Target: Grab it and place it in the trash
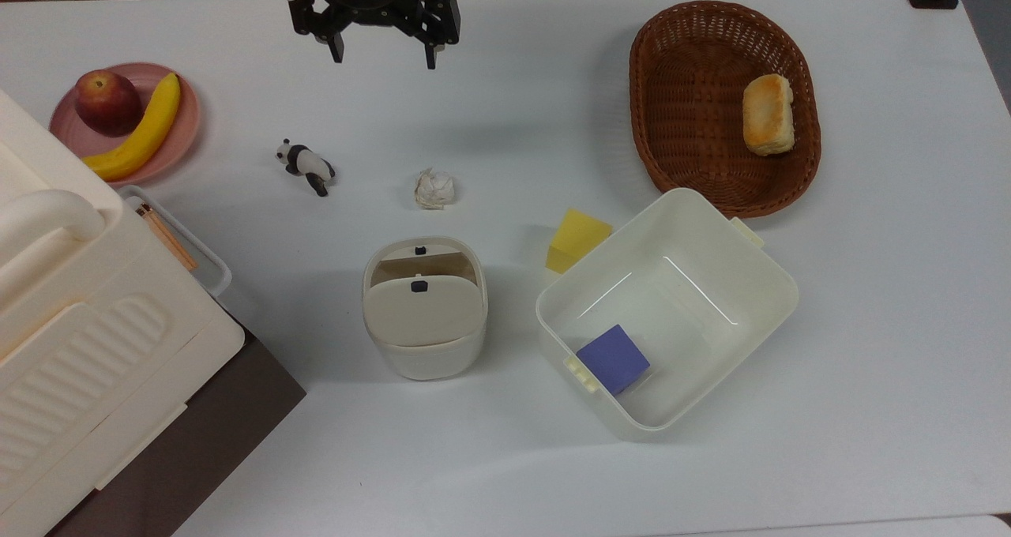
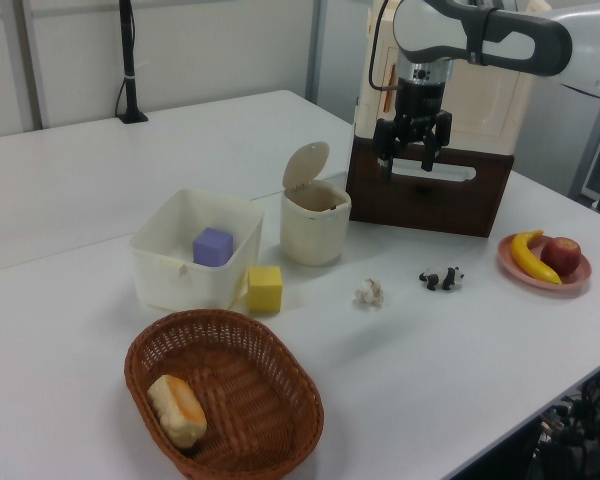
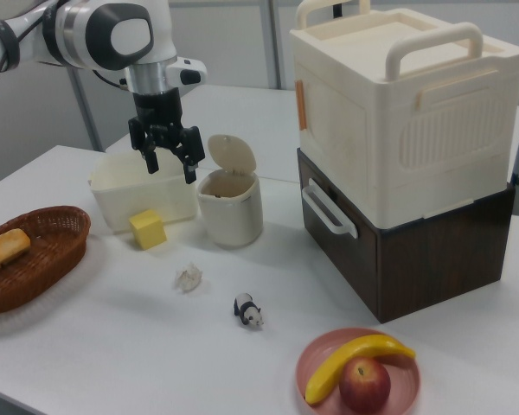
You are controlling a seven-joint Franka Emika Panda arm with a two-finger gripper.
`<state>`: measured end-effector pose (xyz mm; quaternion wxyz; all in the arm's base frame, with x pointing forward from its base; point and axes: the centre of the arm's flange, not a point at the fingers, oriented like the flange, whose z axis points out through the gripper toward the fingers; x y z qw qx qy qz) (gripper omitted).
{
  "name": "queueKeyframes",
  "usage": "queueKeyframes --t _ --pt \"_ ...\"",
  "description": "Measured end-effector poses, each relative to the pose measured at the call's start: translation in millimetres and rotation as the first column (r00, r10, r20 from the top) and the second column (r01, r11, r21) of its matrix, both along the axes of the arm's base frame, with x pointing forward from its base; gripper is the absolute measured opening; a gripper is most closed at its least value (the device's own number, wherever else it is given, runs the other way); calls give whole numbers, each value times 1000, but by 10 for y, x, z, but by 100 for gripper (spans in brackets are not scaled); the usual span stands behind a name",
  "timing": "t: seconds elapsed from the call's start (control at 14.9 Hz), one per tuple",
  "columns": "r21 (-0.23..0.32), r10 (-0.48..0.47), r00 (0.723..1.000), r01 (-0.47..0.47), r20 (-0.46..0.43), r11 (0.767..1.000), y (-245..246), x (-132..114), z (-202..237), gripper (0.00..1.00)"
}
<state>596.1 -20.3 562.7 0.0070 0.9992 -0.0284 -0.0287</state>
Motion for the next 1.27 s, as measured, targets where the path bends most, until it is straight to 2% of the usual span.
queueKeyframes --t 1.27 --pt "-1 -2 1000 2 -6 1000 -12 11 -37 100"
